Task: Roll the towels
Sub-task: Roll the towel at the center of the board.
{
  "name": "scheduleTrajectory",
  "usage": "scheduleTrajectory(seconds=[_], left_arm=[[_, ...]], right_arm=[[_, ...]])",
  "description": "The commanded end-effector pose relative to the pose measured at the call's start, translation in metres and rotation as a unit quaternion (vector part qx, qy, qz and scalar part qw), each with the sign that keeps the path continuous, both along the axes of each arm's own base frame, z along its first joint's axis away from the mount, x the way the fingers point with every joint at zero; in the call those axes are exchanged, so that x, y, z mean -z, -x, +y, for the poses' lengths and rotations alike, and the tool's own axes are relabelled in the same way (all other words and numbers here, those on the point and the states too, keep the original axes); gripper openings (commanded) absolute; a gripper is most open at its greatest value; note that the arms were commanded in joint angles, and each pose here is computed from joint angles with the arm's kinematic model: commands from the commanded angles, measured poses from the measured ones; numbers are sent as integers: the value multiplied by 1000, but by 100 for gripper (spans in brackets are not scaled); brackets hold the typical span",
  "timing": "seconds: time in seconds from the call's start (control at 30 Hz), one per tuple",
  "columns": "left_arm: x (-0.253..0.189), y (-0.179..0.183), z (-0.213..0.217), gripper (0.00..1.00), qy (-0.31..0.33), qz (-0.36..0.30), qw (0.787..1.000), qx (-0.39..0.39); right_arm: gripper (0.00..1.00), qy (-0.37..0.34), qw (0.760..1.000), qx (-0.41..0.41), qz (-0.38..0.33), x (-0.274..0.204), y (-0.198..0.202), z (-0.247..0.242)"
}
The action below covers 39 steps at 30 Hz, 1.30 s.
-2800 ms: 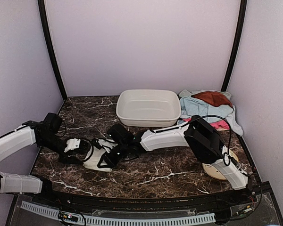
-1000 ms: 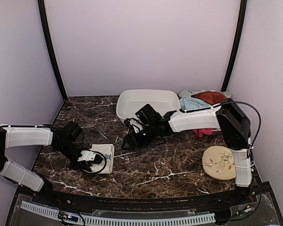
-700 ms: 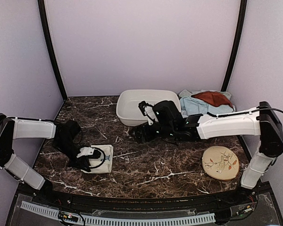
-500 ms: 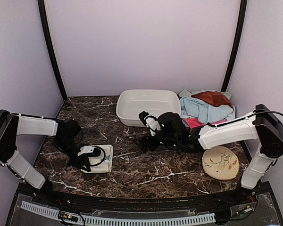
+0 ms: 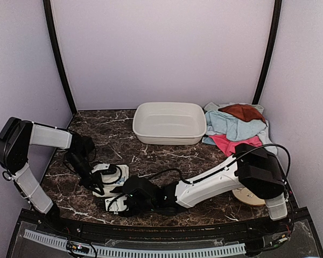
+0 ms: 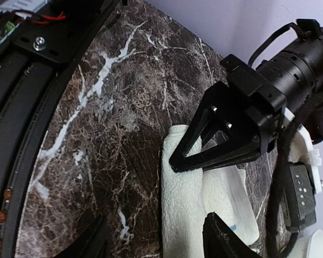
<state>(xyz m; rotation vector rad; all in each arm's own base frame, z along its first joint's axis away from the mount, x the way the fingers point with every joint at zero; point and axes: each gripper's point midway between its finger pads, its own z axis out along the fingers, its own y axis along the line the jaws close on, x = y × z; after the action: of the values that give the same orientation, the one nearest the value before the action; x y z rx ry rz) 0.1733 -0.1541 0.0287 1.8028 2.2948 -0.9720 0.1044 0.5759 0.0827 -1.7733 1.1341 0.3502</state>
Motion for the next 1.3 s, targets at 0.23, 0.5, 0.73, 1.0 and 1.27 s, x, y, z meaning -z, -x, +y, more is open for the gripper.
scheduleTrajectory(seconds=[0.23,0.5,0.73,1.0,1.27], left_arm=[[6,-1,6,6,-21,10,1000,-3],[-3,-10,5,35,4,-19,1000,-20],[-34,-27,19,68,64,-109,990,-70],[-52,-15,46,69,74,-254,964,-36],[-48,-2,24,70,68,-295,952,35]], right_arm=[[43,-3,998,17,-61,21,-46,39],[0,26,999,26,-8,47,-43,29],[0,34,990,73,119,48,-51,22],[0,51,892,132,430,54,-66,17],[0,57,798,172,574,64,-86,14]])
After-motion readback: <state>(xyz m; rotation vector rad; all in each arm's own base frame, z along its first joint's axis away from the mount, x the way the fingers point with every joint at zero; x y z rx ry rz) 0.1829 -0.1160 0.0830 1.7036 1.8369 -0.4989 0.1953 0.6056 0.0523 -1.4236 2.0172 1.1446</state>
